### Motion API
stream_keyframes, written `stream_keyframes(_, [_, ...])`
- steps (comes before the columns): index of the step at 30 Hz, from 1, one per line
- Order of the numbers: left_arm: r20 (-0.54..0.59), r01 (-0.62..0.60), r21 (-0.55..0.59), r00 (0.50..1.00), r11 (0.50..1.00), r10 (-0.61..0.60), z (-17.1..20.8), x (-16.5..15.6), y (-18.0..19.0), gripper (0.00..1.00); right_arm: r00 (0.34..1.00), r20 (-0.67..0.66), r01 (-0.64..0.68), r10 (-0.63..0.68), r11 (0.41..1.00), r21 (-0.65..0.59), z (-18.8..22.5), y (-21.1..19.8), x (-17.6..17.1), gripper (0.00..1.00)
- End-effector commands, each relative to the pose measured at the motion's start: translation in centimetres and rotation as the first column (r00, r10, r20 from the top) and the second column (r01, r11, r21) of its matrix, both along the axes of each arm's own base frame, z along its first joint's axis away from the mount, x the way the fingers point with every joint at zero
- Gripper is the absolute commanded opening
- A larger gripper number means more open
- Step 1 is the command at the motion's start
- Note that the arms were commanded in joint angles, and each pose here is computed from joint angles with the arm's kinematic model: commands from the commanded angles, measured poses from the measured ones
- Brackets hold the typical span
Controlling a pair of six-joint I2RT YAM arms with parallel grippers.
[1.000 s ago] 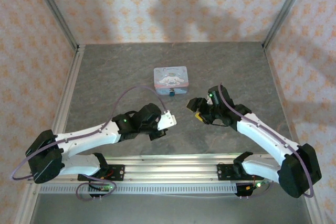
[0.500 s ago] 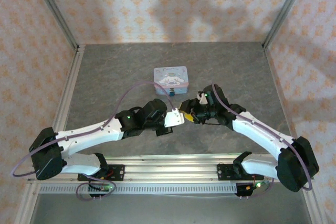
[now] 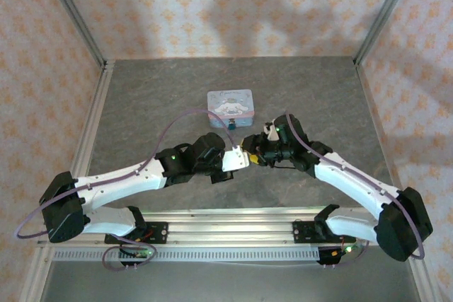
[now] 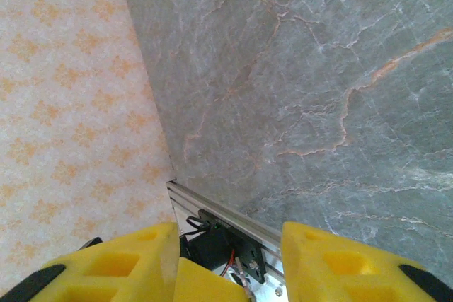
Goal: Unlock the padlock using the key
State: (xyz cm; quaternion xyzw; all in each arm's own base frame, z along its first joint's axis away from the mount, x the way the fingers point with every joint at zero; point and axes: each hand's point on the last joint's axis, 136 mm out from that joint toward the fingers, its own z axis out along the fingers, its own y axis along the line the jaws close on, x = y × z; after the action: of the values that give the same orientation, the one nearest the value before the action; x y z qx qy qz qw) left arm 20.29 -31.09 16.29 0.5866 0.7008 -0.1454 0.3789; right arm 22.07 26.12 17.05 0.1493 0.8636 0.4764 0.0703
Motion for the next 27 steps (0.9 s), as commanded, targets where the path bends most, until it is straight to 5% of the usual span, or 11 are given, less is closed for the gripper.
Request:
stream_keyframes(1, [0.032, 0.016, -0.05, 0.999, 0.999, -0.015, 1.9, 0.0, -0.5, 0.0, 1.0, 0.007, -0.001, 0.0, 1.0, 0.021, 0.5, 0.2, -0.1, 0.38])
stream_keyframes(14, [0.034, -0.01, -0.057, 0.999, 0.998, 0.012, 2.4, 0.4, -0.6, 0.0, 0.999, -0.011, -0.033, 0.033, 0.999, 0.014, 0.1, 0.7, -0.4, 0.34])
stream_keyframes(27, [0.027, -0.025, -0.046, 0.999, 0.999, 0.026, 2.1, 0.6, -0.5, 0.0, 0.997, -0.019, -0.079, 0.079, 0.997, 0.006, -0.1, 1.5, -1.0, 0.08])
